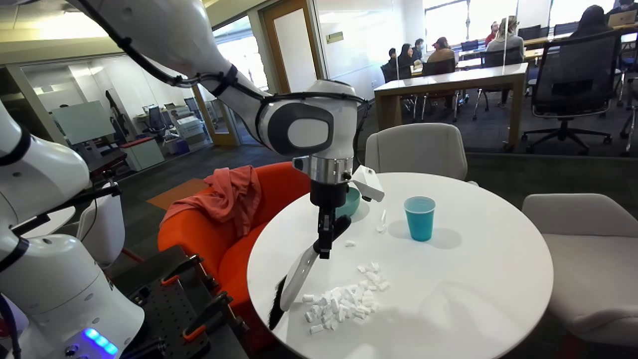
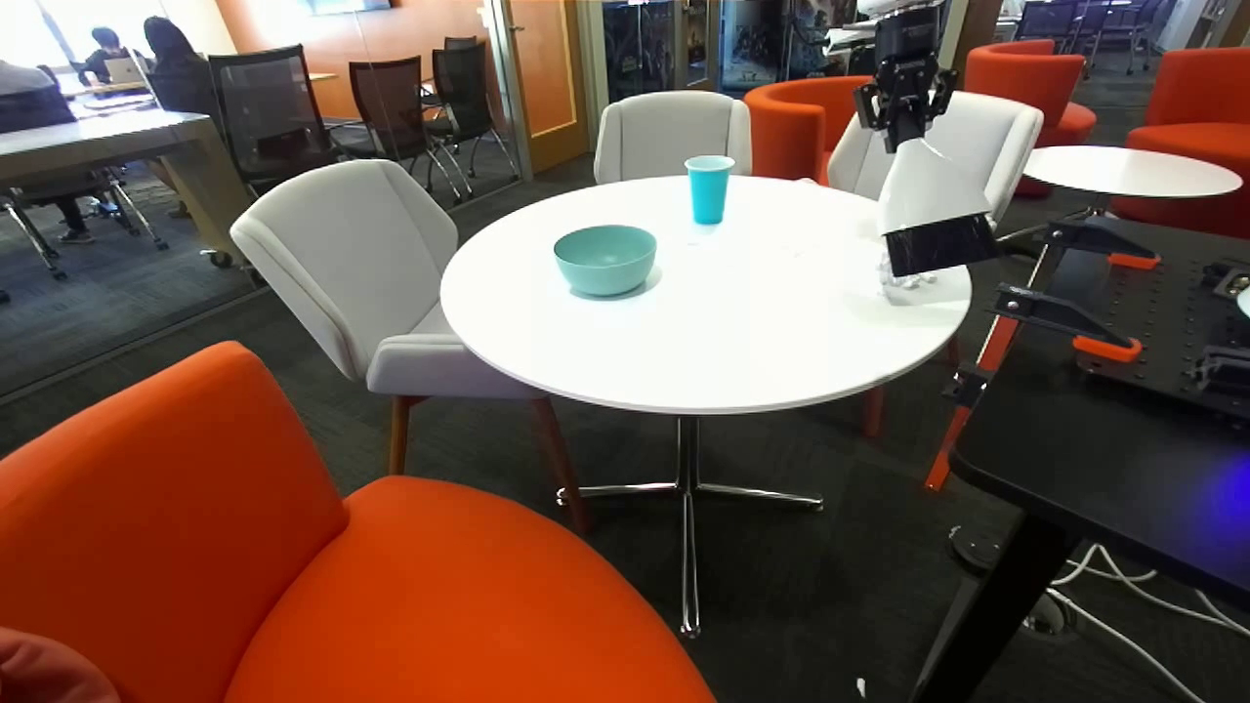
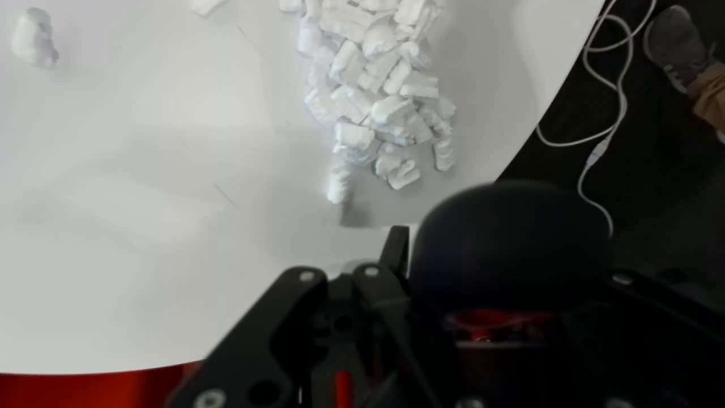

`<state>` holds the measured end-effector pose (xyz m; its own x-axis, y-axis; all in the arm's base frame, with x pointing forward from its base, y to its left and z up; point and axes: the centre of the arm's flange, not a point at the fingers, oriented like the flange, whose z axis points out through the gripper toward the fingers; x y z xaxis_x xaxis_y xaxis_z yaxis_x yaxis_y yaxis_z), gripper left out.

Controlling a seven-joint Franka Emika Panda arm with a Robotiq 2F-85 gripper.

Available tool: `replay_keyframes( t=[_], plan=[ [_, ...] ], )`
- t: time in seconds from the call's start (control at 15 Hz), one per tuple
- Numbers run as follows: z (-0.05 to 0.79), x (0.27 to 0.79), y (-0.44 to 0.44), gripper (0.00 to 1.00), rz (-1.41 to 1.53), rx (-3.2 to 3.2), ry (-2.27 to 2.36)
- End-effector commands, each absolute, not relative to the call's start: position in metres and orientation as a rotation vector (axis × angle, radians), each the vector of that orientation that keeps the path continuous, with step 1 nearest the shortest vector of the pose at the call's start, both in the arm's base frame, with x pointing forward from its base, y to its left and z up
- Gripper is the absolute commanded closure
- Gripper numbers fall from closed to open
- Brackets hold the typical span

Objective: Pick up the brush from the table and sweep the paper pieces.

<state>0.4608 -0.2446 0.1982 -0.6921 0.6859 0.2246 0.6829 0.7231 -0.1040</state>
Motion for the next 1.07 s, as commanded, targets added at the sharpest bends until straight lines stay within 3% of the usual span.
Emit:
replay_keyframes(
  t=[0.0, 0.27, 0.33, 1.0],
  plan=[
    [0.194, 0.459, -0.246, 0.63, 0.017, -1.082, -2.675],
    [0.19, 0.458, -0.245, 0.63, 0.009, -1.079, -2.668],
    [0.186, 0.464, -0.245, 0.88, 0.012, -1.054, -2.692],
    [0.145, 0.506, -0.265, 0.88, -0.057, -0.738, -2.906]
  ],
)
